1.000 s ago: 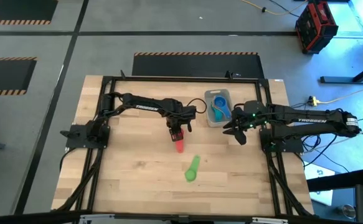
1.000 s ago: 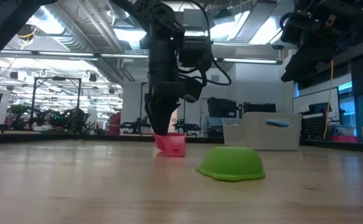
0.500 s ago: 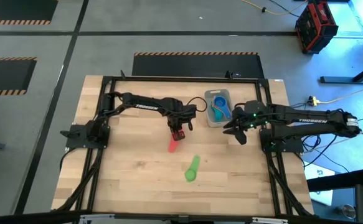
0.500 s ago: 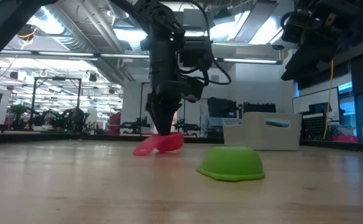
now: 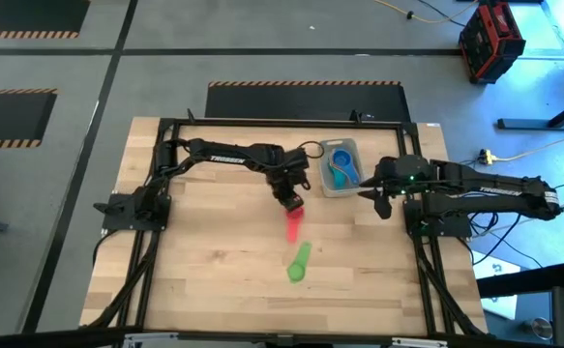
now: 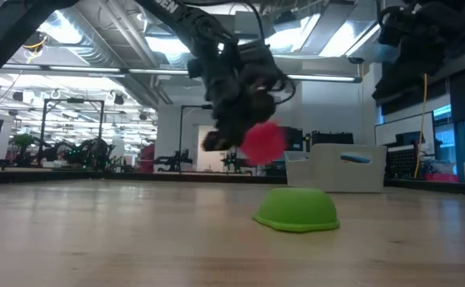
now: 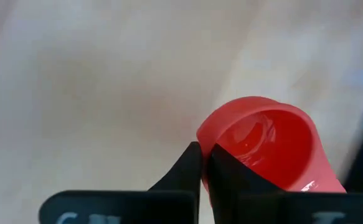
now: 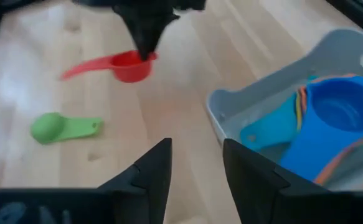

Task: Nest measuring cups in basket
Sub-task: Stack the red measuring cup on top of the blue measuring cup in the grey bin

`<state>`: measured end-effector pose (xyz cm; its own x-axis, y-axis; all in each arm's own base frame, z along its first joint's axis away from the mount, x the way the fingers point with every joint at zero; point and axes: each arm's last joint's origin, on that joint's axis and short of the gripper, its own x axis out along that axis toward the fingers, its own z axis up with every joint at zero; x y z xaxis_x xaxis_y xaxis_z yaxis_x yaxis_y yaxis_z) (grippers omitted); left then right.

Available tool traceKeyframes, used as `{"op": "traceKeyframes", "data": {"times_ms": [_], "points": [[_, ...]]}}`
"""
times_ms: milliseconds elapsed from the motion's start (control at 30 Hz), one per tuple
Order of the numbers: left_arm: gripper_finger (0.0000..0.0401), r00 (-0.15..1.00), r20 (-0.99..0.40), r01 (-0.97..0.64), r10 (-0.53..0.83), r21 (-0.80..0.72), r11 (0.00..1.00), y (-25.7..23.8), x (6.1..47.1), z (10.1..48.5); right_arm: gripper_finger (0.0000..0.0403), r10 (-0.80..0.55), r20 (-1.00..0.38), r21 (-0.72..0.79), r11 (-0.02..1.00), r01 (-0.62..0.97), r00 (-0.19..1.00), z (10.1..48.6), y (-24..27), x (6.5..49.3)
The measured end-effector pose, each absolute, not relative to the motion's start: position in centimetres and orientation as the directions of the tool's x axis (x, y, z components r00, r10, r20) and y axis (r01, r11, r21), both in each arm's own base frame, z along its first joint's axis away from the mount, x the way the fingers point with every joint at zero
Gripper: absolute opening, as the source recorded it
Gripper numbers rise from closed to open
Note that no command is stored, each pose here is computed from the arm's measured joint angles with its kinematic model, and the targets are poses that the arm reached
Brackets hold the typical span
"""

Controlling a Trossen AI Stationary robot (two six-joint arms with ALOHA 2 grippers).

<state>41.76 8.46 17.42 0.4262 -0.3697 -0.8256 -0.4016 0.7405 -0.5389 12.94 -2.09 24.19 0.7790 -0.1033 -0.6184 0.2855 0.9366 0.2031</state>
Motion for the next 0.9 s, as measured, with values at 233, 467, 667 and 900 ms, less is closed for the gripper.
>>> {"op": "traceKeyframes", "data": {"times_ms": [233, 467, 667, 900], "points": [[0.0005, 0.656, -0.606, -0.250, -0.450, -0.737, 0.628, 8.7, 44.6, 20.1, 0.0149, -0.122, -0.622, 0.186, 0.937, 0.297, 0.774, 24.2, -2.1, 12.7], [0.0005, 0.792, -0.555, -0.241, -0.254, -0.666, 0.706, 10.2, 46.3, 25.3, 0.0149, -0.135, -0.615, 0.178, 0.936, 0.303, 0.777, 24.3, -2.1, 12.6], [0.0004, 0.847, -0.532, -0.352, -0.014, -0.581, 0.734, 12.6, 46.5, 28.0, 0.0149, -0.142, -0.596, 0.179, 0.936, 0.303, 0.790, 24.5, -2.1, 12.3], [0.0004, 0.869, -0.469, -0.435, 0.158, -0.573, 0.694, 15.1, 46.6, 28.4, 0.0149, -0.299, -0.485, 0.021, 0.936, 0.352, 0.822, 25.7, -2.5, 11.9]]}}
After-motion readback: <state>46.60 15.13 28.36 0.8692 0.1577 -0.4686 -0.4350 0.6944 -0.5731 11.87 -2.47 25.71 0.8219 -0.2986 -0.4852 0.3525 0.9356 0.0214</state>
